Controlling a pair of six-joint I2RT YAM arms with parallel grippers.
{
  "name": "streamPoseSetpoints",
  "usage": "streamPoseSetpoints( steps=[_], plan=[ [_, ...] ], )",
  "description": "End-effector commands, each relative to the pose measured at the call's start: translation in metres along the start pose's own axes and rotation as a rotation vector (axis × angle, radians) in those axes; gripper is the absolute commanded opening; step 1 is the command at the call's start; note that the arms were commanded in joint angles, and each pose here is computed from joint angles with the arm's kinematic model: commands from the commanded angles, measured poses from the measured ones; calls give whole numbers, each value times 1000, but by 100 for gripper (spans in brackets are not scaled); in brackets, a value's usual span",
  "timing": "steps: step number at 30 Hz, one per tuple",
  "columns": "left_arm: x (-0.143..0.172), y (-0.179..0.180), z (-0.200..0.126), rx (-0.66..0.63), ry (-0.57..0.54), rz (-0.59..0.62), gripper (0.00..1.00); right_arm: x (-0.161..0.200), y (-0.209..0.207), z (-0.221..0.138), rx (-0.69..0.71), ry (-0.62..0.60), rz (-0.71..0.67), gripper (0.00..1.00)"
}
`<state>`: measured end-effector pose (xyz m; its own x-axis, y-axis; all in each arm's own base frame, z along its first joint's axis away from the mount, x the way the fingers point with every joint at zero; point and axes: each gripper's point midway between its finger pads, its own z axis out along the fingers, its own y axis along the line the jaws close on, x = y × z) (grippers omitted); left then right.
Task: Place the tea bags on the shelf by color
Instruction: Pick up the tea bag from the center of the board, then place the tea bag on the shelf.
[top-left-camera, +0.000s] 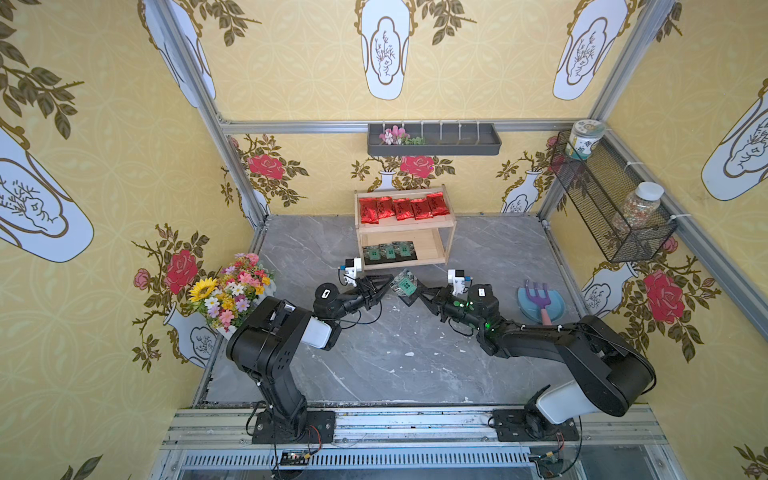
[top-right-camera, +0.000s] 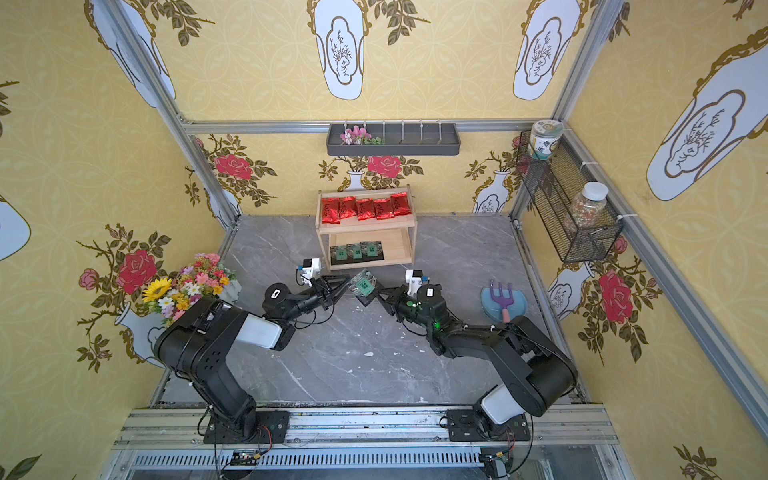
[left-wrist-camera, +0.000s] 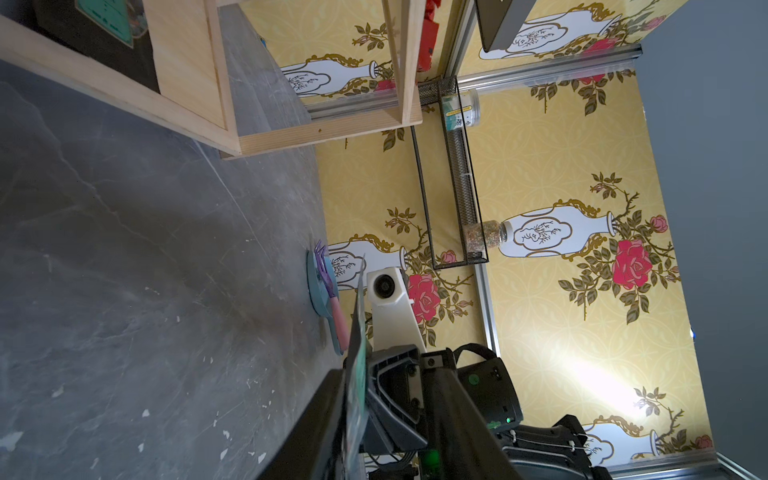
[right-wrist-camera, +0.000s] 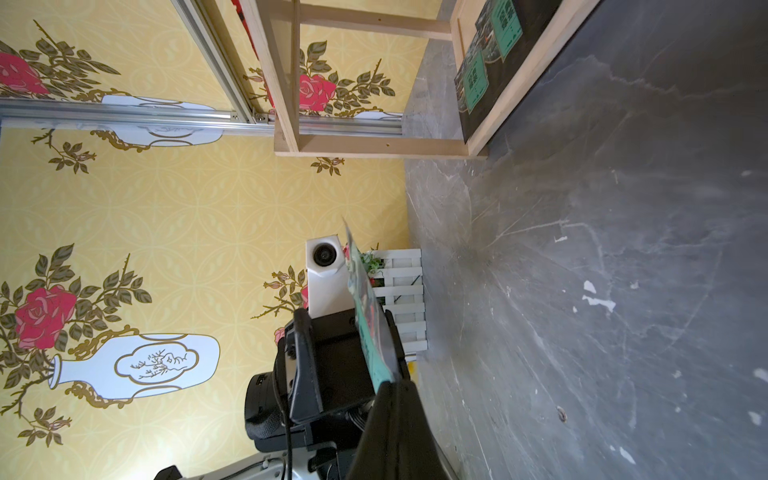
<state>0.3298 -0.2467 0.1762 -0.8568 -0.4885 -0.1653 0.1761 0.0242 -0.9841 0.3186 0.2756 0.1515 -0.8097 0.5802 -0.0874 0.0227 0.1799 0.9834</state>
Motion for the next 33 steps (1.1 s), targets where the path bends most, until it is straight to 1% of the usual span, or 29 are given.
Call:
streamPoseSetpoints(
  steps=[1, 4, 9, 14, 18, 24, 33],
  plan=[
    [0, -4, -7, 7, 27, 5, 47, -22, 22, 8, -120, -64, -57, 0],
    [-3, -2, -16, -18, 28, -4, 49, -44, 25, 22, -188, -100, -60, 0],
    [-7, 4, -22, -75, 30, 5, 50, -76, 11, 37, -229, -180, -41, 0],
    [-6, 10, -22, -110, 37, 16, 50, -101, -13, 36, -164, -272, -54, 0],
    [-4, 15, -22, -119, 47, 0, 50, -121, -22, 33, -157, -349, -64, 0],
    [-1, 13, -25, -118, 51, 6, 50, -142, -33, 34, -132, -459, -67, 0],
    [0, 11, -29, -130, 47, 24, 50, -163, -40, 51, -132, -520, -84, 0]
  ],
)
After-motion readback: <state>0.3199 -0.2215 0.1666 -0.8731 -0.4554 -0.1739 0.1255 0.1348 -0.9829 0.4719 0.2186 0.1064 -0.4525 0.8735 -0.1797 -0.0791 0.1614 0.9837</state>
